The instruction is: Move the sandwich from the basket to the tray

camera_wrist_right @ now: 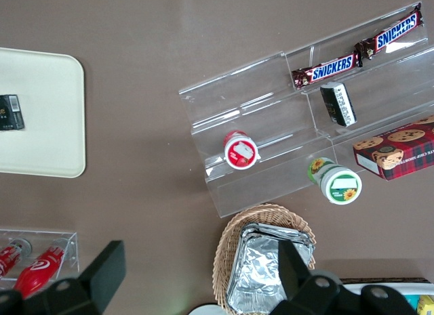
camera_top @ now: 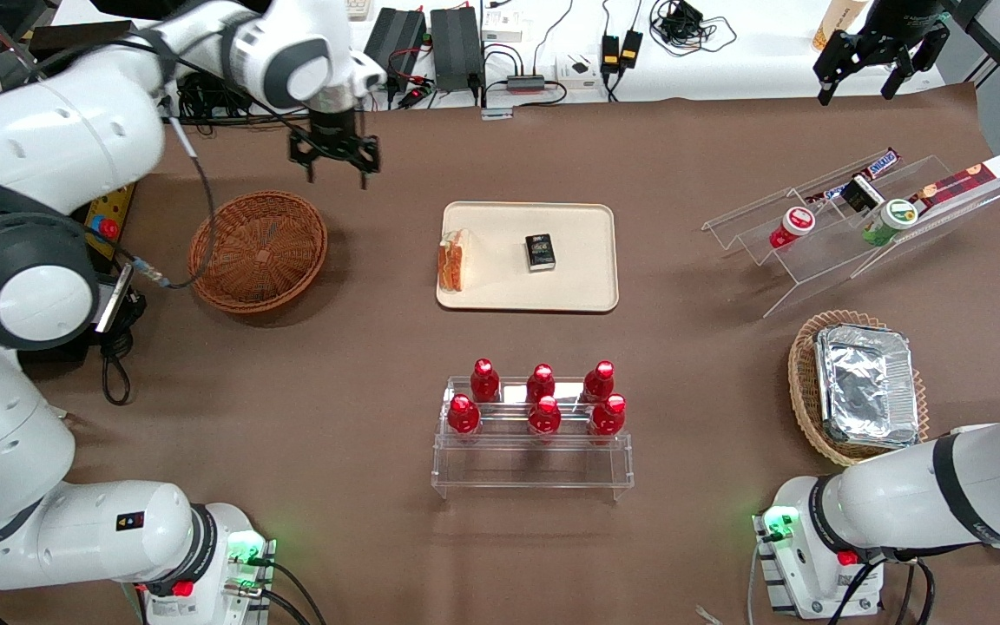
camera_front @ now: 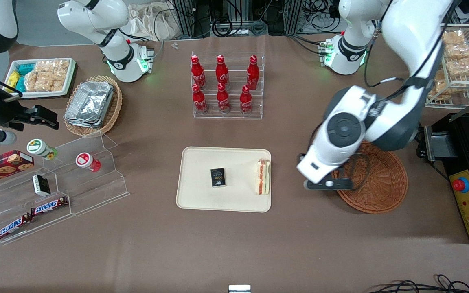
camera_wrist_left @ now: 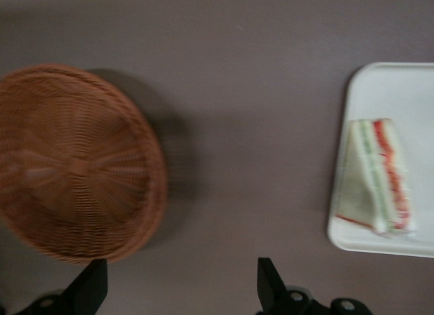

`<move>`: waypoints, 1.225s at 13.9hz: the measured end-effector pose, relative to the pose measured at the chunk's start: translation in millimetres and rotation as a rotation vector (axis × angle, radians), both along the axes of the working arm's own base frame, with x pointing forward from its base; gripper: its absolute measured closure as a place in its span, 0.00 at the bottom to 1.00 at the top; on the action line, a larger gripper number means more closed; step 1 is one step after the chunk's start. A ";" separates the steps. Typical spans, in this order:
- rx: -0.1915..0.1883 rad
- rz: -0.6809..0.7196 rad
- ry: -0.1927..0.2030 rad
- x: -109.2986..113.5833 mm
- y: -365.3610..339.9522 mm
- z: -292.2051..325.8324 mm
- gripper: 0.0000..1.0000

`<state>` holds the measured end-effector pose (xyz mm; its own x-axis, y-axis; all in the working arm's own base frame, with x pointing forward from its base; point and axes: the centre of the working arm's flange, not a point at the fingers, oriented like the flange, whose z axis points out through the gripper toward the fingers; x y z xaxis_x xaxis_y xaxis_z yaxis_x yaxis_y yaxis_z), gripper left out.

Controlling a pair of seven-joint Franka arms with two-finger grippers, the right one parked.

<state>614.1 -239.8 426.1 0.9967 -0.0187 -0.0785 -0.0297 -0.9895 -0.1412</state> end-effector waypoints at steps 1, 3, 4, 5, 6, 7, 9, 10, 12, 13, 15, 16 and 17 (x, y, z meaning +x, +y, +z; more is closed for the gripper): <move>0.010 0.019 0.007 0.9 26.3 17.9 0.00; 0.004 0.086 0.022 -1.6 74.5 52.0 0.00; 0.007 0.123 0.026 -4.3 96.4 66.6 0.00; 0.014 0.147 0.030 -7.8 113.9 78.5 0.00; 0.018 0.146 0.032 -10.8 125.4 87.6 0.00; 0.020 0.122 0.033 -13.0 134.2 94.5 0.00; 0.003 0.078 0.048 -16.7 155.9 105.7 0.00; -0.012 0.075 0.050 -18.3 168.5 111.6 0.00; -0.028 0.073 0.051 -22.6 188.8 122.1 0.00; -0.028 0.073 0.051 -24.8 193.2 125.3 0.00; -0.038 0.086 0.054 -27.3 198.5 127.4 0.00; -0.050 0.084 0.058 -27.5 203.0 127.2 0.00; -0.058 0.070 0.062 -27.5 208.6 127.3 0.00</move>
